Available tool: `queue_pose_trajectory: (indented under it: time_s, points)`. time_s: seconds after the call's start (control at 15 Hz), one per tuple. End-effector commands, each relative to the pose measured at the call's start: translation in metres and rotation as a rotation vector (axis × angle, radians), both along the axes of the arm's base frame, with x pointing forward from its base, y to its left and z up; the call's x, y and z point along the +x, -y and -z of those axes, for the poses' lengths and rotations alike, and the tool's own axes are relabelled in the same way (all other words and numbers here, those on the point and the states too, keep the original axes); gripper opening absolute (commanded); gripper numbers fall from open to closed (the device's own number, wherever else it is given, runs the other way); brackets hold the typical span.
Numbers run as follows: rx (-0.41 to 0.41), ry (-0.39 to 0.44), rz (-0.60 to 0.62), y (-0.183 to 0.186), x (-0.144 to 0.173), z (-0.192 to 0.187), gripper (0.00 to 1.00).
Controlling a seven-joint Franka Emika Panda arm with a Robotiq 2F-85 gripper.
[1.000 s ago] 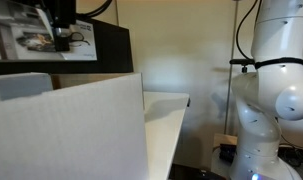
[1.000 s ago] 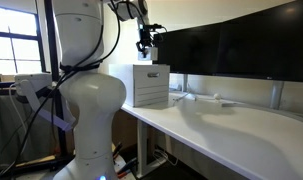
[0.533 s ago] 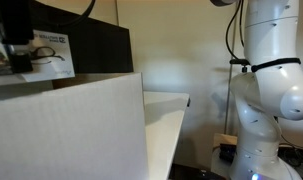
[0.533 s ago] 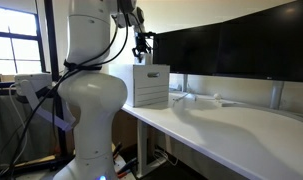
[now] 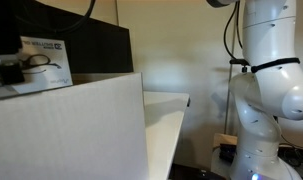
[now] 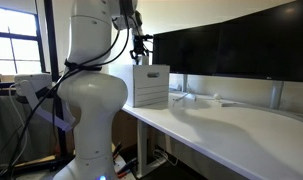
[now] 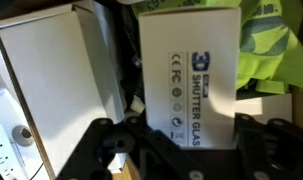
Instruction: Put the smaller box on the table in the bigger box
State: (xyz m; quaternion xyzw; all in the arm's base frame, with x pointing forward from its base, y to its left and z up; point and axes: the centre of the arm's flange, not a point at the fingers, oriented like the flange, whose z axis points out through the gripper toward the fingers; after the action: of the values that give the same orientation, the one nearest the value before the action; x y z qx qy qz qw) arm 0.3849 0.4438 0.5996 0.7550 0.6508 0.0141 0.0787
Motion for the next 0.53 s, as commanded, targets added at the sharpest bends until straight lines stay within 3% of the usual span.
queue_pose_trajectory:
  time_s: [0.0,0.47]
  points:
    - [-0.006,0.004,0.060,0.014,-0.007,-0.001,0.34]
    - [-0.038,-0.046,0.084,0.028,0.002,0.012,0.34]
